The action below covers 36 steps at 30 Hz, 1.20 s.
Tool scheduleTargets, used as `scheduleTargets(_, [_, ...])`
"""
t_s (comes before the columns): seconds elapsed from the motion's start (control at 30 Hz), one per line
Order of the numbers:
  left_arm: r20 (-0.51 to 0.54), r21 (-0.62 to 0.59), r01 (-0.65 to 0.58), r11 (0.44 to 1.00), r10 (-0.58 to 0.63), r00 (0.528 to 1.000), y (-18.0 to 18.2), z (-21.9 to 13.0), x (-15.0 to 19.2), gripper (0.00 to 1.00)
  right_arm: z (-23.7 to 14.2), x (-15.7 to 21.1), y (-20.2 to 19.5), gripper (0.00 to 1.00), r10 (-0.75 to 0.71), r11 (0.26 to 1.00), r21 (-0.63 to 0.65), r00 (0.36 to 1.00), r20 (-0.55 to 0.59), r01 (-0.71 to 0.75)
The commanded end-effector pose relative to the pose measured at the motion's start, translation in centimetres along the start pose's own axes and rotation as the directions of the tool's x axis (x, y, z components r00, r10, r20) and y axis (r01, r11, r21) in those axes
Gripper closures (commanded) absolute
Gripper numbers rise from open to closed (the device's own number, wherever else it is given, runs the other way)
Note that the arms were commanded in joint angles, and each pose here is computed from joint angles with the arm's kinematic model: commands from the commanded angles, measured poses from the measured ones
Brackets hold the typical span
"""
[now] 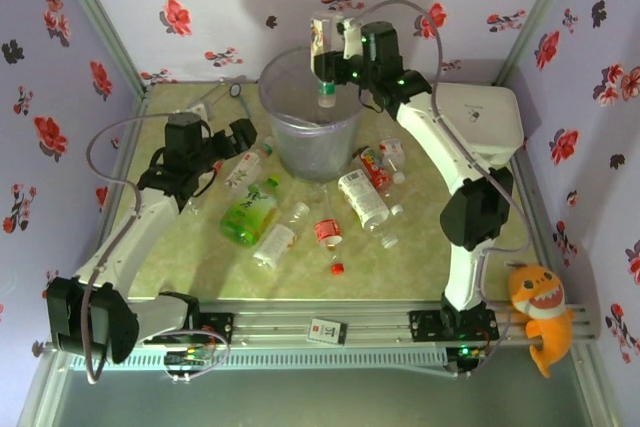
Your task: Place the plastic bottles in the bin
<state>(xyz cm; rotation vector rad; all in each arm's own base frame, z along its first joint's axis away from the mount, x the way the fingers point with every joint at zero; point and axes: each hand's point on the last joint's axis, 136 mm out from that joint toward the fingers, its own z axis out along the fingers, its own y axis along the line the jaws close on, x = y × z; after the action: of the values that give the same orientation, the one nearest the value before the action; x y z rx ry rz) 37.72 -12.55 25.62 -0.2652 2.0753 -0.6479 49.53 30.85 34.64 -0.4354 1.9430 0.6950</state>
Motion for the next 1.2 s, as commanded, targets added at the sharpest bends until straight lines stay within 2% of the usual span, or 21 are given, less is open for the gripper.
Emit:
scheduleTargets(0.0, [0.068,0.097,0.02,0.995,-0.026,0.997,-3.0,-0.1,-2.6,0.0,0.3,0.7,1.5,0.55,-0.03,0.999,-0.044,0.999,-0.044,0.028])
scheduleTargets(0.13, [0.074,0.107,0.022,0.994,-0.03,0.997,-3.7,0.7,-3.2,0.0,1.6,3.3,1.5,0.52,-0.031,0.999,-0.042,0.993,-0.111,0.027])
scheduleTargets(0.37, [0.071,0.124,0.03,0.992,-0.039,0.997,-4.8,2.3,-3.7,0.0,2.9,6.8,1.0,0.39,-0.022,1.0,-0.018,0.98,-0.196,0.019])
scheduleTargets(0.57, [0.069,0.127,0.021,0.992,-0.03,0.997,-5.4,3.4,-4.4,0.0,2.9,7.6,0.9,0.22,-0.025,1.0,-0.008,0.975,-0.22,0.024])
scheduleTargets(0.7, [0.059,0.12,0.012,0.993,-0.02,0.998,-5.4,4.3,-4.4,0.0,2.6,7.7,0.8,0.17,-0.028,1.0,-0.003,0.973,-0.23,0.028])
scheduleTargets(0.9, [0.037,0.115,0.008,0.993,-0.012,0.999,-5.4,5.4,-4.3,0.03,0.5,4.9,1.9,0.18,-0.04,0.999,-0.014,0.985,-0.165,0.039])
scheduleTargets(1.03, [0.01,0.111,-0.001,0.994,-0.001,1.0,-5.5,6.1,-4.1,0.07,-3.1,1.0,2.9,0.19,-0.063,0.998,0.009,0.996,-0.069,0.063])
scheduleTargets(1.17, [-0.012,0.104,-0.007,0.995,0.009,1.0,-5.4,6.6,-3.8,0.1,-7.2,-1.2,1.8,0.2,-0.052,0.995,0.087,0.999,-0.004,0.052])
